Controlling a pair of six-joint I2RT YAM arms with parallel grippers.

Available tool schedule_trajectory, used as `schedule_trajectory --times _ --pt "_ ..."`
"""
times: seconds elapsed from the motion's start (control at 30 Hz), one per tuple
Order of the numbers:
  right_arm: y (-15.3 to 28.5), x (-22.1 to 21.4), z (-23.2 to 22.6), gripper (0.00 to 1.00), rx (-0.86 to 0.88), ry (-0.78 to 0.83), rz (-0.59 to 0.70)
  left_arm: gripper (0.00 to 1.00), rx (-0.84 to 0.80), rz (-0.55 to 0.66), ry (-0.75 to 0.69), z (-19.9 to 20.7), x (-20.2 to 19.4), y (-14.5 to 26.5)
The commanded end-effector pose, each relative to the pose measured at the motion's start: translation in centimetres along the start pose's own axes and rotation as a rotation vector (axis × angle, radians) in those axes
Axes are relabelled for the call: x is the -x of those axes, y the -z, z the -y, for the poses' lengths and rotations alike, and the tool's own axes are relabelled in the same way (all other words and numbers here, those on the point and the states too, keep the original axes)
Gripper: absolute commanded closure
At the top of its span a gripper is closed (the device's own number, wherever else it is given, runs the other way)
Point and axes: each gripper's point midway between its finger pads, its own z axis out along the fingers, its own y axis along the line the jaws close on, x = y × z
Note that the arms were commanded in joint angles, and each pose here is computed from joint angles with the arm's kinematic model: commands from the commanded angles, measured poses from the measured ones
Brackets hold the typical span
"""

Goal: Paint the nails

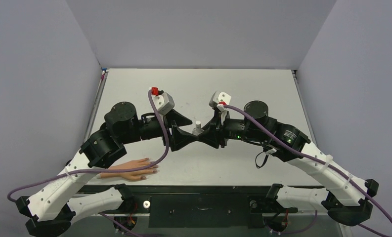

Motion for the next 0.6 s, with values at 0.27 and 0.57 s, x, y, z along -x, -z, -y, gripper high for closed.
schedule_trajectory --times 0.27,0.57 --pt "2.1 0.4 -4.3 1.00 0.225 0.111 0.048 0.42 -0.371 0.024 -0.095 7.5 2.1 3.5" --pt "2.8 0.3 -6.5 1.00 0.342 0.151 0.051 0.49 -0.491 0.035 -0.079 9.0 2.3 3.6"
